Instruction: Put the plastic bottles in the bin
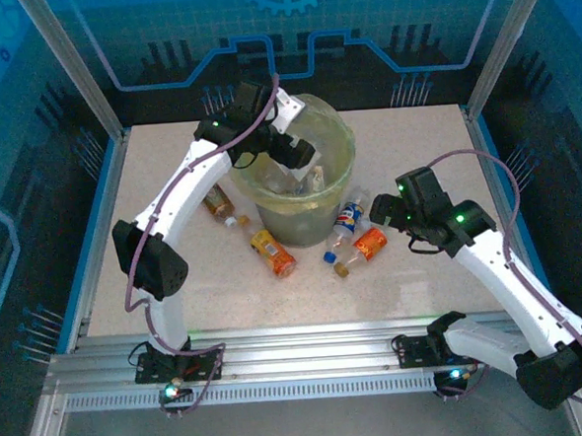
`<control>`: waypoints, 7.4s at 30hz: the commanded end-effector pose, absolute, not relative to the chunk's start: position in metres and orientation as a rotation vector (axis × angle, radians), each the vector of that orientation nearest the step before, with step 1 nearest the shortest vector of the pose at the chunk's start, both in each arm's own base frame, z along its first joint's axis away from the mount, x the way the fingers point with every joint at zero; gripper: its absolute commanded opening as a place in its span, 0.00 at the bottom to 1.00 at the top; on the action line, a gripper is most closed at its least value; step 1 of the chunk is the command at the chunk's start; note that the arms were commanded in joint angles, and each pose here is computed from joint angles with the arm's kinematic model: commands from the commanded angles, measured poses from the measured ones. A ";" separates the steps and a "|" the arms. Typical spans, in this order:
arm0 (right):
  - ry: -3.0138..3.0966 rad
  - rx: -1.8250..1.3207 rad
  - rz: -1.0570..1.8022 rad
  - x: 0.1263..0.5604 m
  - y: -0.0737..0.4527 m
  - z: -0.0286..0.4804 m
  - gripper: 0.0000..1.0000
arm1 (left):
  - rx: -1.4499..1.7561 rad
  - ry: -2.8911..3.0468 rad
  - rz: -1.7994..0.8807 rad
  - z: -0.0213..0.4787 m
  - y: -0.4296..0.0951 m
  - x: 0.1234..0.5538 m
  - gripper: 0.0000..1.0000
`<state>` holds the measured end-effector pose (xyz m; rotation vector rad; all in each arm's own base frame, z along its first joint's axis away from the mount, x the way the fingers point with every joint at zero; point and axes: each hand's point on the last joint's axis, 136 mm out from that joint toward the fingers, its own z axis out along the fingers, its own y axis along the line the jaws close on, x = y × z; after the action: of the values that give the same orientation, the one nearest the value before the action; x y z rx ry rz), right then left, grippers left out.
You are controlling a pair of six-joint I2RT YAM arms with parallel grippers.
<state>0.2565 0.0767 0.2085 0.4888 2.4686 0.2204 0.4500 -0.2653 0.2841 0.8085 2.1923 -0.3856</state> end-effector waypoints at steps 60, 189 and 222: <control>2.836 0.570 0.242 0.262 0.127 0.055 0.97 | -0.279 1.895 -0.196 0.326 -0.081 0.345 0.99; 2.405 -0.235 0.547 0.385 0.323 0.307 0.88 | -0.517 2.016 -0.274 0.278 -0.059 0.344 0.99; 2.376 0.265 0.263 0.258 0.089 0.287 1.00 | -0.886 2.333 -0.478 0.144 -0.007 0.438 0.99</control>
<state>0.2651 0.0966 0.3041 0.2124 2.3228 0.2796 0.4223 -0.0107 0.1360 -0.8894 2.3486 -0.4415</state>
